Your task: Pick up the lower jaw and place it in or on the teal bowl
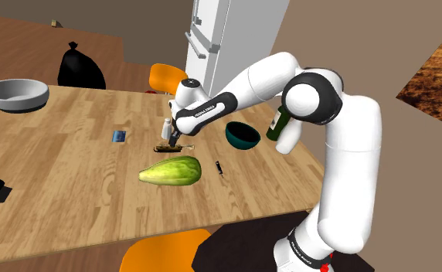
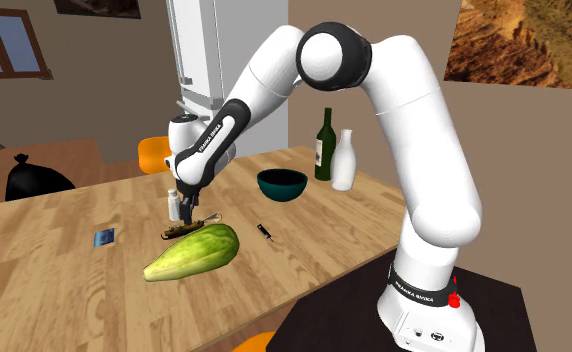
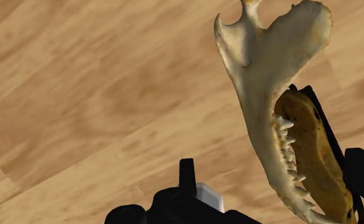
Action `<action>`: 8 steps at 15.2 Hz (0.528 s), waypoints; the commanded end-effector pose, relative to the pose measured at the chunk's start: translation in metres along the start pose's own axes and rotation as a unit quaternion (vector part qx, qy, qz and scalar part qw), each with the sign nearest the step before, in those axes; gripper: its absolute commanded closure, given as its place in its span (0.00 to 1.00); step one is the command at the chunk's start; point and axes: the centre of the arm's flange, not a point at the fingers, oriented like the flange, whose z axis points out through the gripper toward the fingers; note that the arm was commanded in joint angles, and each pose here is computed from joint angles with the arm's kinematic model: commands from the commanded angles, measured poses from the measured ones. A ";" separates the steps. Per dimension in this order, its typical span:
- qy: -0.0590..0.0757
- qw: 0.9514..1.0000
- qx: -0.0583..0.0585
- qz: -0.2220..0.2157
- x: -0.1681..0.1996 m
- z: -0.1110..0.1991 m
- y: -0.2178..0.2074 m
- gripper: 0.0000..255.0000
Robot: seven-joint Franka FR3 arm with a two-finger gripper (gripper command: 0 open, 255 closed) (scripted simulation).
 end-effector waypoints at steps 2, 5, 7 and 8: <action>0.000 1.000 0.000 0.000 0.000 0.001 0.000 0.00; 0.000 1.000 0.000 0.000 0.000 0.001 0.000 0.00; 0.000 1.000 0.000 0.000 0.000 0.001 0.000 1.00; 0.000 1.000 0.000 0.000 0.000 0.001 0.000 1.00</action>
